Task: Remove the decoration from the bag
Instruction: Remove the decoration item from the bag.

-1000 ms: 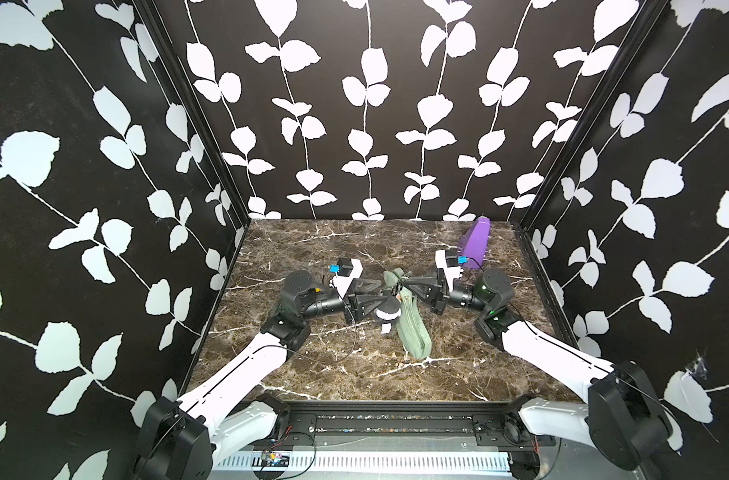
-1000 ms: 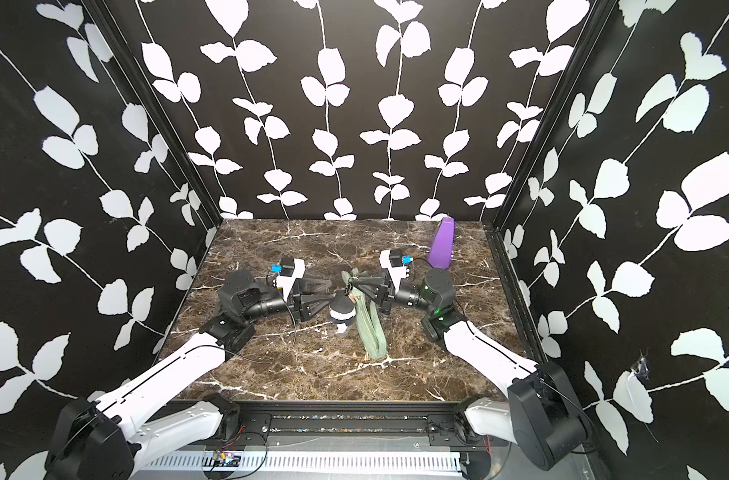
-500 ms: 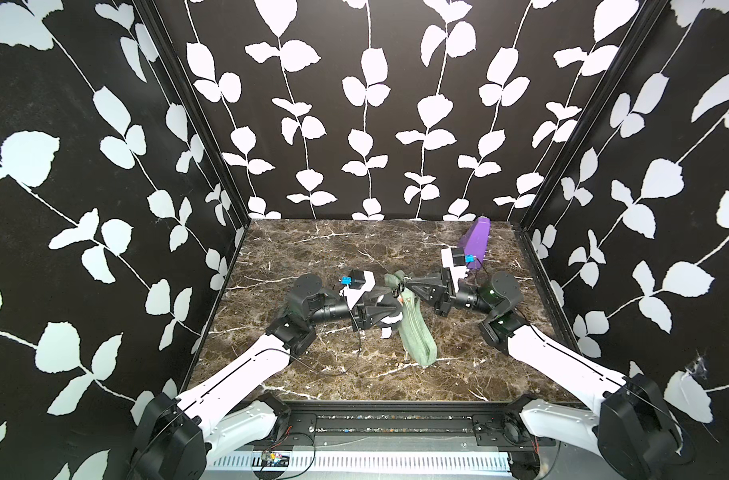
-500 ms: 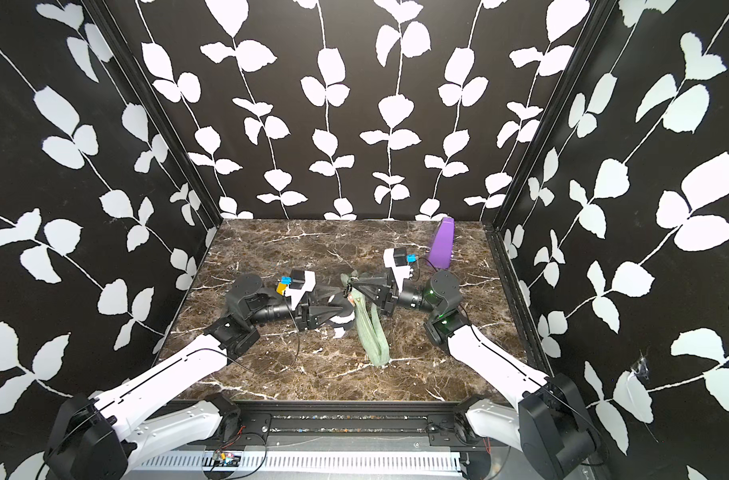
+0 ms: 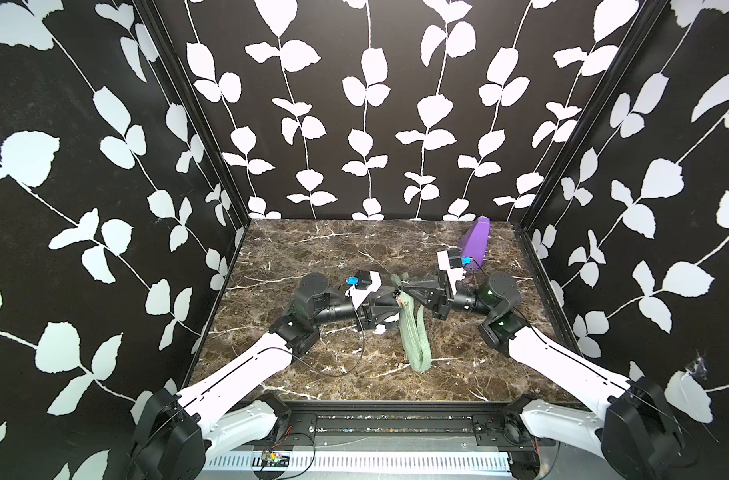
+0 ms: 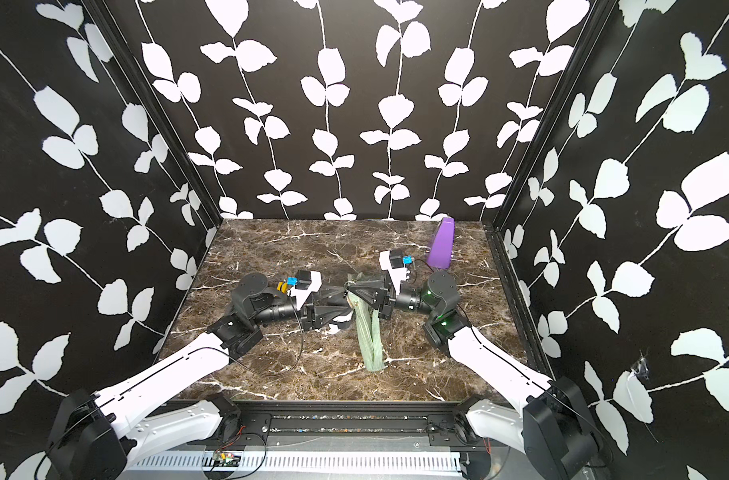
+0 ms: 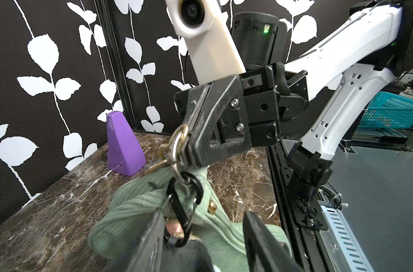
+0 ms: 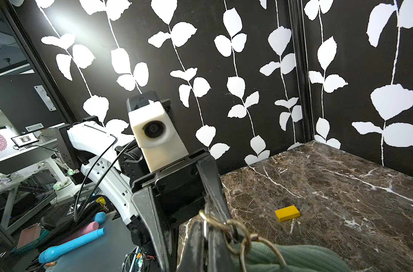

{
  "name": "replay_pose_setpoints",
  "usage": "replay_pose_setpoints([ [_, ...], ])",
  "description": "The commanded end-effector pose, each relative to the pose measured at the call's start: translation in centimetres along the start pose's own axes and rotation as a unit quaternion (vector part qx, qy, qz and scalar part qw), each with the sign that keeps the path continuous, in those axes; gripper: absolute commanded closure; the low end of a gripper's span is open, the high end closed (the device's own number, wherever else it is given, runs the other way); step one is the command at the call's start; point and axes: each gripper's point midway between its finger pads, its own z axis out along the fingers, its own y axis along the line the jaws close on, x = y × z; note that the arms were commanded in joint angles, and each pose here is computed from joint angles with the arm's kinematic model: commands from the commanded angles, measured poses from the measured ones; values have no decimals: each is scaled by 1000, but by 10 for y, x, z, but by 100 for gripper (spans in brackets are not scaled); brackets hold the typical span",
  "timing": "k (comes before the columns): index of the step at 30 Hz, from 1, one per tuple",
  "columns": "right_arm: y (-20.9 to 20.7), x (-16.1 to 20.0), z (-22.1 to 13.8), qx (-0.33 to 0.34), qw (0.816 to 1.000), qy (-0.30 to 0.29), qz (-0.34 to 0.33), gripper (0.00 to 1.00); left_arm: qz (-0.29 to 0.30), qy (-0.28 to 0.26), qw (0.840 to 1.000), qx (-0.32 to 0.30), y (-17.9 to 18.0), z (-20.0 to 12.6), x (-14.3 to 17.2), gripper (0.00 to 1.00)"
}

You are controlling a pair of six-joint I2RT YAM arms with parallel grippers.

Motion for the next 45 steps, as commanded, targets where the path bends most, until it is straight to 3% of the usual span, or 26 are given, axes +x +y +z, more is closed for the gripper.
replay_pose_setpoints([
  [1,26,-27,-1,-32,998,-24,-55,100,15,-11,1000,-15,1,-3,-13,42],
  [5,33,-28,-3,-45,997,-23,-66,100,13,-14,1000,-21,1,-7,-17,40],
  [12,41,-29,-4,-58,995,-21,-75,100,-4,-14,999,48,-18,-3,-22,40],
  [21,40,-28,-6,-48,996,-23,-72,100,-15,-21,999,36,-12,-1,-25,51],
  [45,39,-20,-8,-42,996,-17,-72,100,-31,-40,998,47,-11,5,-32,51],
])
